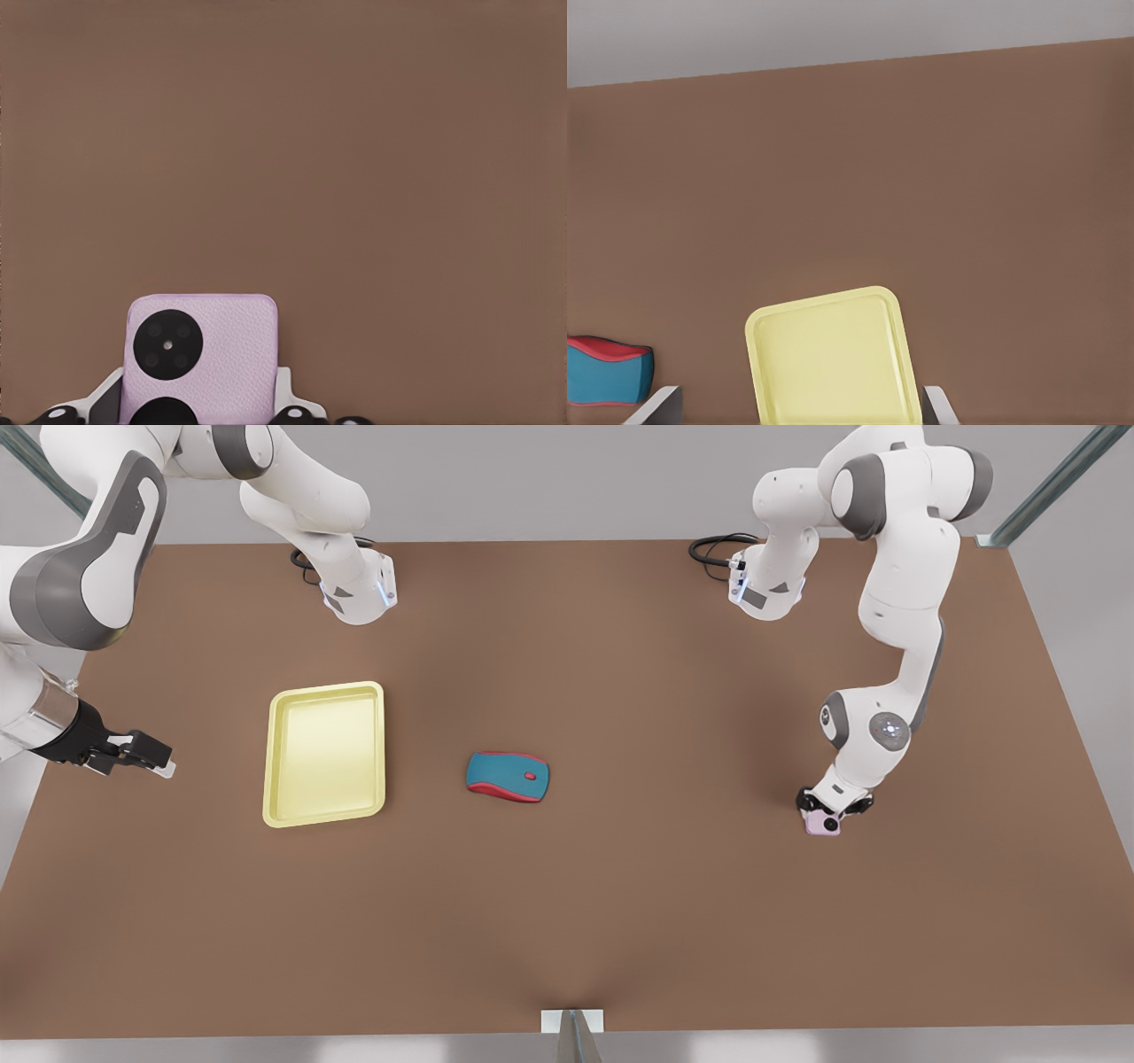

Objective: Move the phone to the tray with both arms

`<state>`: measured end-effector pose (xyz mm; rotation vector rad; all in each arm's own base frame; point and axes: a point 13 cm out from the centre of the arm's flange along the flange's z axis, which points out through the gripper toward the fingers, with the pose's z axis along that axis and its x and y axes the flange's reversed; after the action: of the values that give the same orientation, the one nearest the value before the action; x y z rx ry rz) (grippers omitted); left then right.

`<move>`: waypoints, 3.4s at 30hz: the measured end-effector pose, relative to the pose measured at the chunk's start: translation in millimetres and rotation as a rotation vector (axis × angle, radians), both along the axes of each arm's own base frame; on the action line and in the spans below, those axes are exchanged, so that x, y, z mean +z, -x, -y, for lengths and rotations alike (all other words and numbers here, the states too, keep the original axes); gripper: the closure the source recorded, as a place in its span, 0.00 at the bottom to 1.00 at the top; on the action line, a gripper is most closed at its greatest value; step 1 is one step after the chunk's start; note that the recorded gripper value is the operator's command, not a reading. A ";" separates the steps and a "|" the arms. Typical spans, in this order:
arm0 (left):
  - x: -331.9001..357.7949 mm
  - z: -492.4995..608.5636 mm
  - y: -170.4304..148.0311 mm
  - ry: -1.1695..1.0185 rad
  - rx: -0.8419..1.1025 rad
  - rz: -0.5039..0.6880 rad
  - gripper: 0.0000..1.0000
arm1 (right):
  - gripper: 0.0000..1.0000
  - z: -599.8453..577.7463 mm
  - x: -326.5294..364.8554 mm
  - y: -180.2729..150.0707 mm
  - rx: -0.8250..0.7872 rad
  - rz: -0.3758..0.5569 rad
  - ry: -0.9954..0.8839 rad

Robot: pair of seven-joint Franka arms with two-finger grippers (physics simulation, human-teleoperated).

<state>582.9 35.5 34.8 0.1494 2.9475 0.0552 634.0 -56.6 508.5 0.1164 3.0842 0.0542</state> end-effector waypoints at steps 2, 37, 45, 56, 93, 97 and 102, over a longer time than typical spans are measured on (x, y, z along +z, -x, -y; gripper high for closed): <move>1.5 1.0 -1.5 0.000 -0.003 0.002 0.22 | 0.00 0.1 0.0 0.0 0.000 0.000 0.000; 12.9 528.7 37.9 0.074 -0.074 -0.056 0.00 | 0.00 -68.0 35.6 16.3 0.084 0.008 -0.002; 154.4 425.7 -53.5 0.093 0.178 0.001 0.00 | 0.00 -240.5 -11.1 27.4 0.263 -0.067 -0.026; 439.1 125.2 -67.8 0.139 0.350 -0.113 0.00 | 0.00 -465.0 -185.4 33.2 0.212 -0.102 0.028; 328.3 104.0 -37.1 -0.041 0.009 -0.436 0.00 | 0.00 -616.6 -457.0 80.5 -0.144 0.013 0.007; 324.2 103.2 -38.7 -0.040 0.006 -0.437 0.00 | 0.00 -620.7 -462.7 82.3 -0.138 0.022 0.001; 320.7 101.6 -40.6 -0.039 0.004 -0.438 0.00 | 0.00 -616.2 -473.5 85.8 -0.128 0.025 0.015</move>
<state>623.5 -66.1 355.5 0.1817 3.3851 0.0916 548.2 559.6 35.0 0.3094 3.0435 0.0261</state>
